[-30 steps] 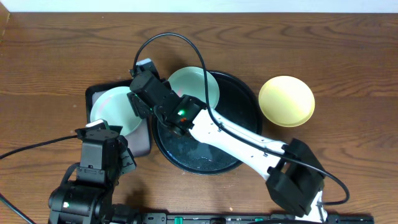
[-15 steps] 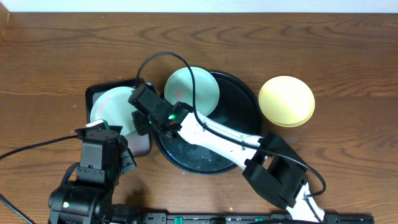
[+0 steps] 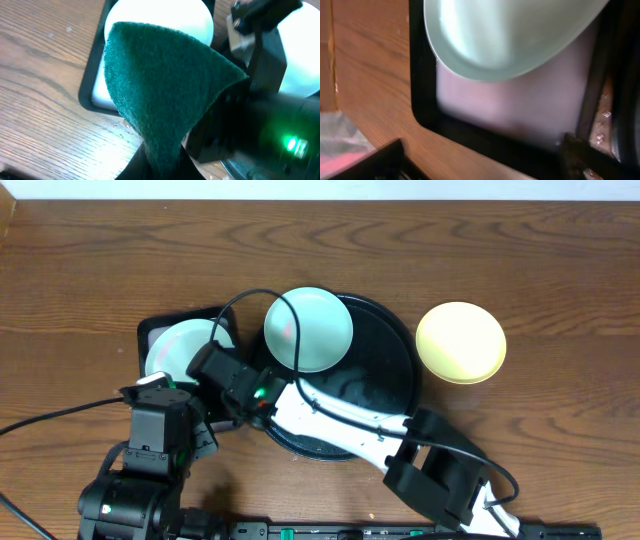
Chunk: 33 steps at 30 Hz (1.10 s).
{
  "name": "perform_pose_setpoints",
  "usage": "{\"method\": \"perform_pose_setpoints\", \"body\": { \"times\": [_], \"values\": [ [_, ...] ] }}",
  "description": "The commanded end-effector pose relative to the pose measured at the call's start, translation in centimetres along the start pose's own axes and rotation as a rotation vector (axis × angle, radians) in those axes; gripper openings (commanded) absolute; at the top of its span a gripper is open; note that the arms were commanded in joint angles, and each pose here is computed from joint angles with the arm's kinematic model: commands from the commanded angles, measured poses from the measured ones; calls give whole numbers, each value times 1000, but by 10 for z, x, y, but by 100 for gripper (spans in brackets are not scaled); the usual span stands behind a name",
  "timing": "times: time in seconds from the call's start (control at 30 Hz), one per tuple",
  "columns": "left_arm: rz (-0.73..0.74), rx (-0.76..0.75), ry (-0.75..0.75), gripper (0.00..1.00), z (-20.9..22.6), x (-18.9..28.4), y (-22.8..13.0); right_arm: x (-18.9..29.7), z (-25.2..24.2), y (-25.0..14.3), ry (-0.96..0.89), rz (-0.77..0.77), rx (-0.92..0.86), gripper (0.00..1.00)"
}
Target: Clean dirty plates on tray and stack at the side
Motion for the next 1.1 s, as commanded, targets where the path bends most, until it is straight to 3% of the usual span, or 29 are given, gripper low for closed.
{"method": "perform_pose_setpoints", "body": {
  "times": [0.0, 0.13, 0.27, 0.5, 1.07],
  "values": [
    [-128, 136, 158, 8, 19, 4, 10, 6, 2, 6, -31, -73, -113, 71],
    [-276, 299, 225, 7, 34, 18, 19, 7, -5, 15, -83, -162, -248, 58],
    [-335, 349, 225, 7, 40, 26, 19, 4, -10, 18, -114, -228, -335, 58],
    [-329, 344, 229, 8, 41, 26, 18, -27, -3, 20, -37, -279, -361, 57],
    [-288, 324, 239, 8, 43, 25, 12, -45, -23, 17, -96, -305, -490, 47]
  ]
}}
Point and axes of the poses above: each gripper's point midway between its finger pads, its own x axis back along the fingers, its own z axis along the line the jaws close on, y = z × x, the point moved 7 cm from there along x, back along the fingers, and after that the axes turned 5 degrees about x, right-handed, at the moved point
